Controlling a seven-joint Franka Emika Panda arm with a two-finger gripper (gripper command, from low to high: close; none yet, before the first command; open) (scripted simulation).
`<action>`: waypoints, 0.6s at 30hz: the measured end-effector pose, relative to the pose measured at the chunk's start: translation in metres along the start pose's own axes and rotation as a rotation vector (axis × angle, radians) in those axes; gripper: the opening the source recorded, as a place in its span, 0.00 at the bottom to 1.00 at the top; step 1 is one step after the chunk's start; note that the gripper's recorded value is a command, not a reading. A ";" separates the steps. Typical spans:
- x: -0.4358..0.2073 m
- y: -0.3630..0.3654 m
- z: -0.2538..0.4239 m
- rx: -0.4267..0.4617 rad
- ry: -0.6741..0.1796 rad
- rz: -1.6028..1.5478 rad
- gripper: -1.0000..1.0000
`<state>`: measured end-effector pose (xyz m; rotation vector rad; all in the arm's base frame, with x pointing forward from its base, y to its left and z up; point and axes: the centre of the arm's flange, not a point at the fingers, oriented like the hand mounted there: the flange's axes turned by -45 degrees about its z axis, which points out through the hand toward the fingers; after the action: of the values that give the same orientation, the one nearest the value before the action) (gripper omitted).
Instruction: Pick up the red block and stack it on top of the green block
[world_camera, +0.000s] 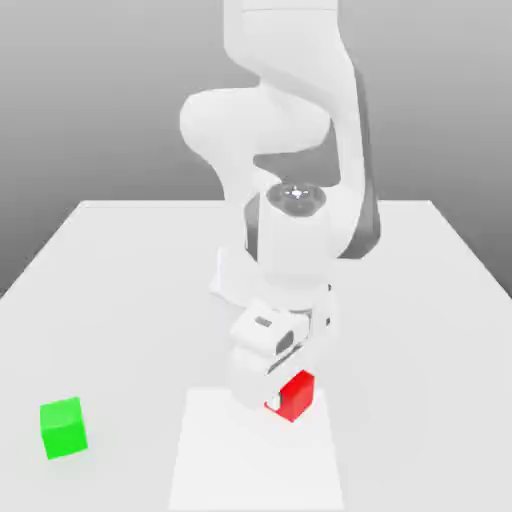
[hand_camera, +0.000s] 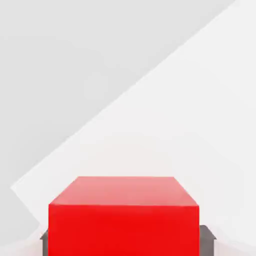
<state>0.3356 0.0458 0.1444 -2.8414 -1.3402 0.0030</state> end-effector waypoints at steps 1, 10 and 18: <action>0.000 0.000 0.002 0.000 0.000 0.000 0.00; -0.003 0.008 -0.061 0.002 0.002 0.037 0.00; -0.116 0.167 -0.087 0.013 0.008 0.857 0.00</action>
<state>0.3907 -0.1496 0.2314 -3.1277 -0.0385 0.0006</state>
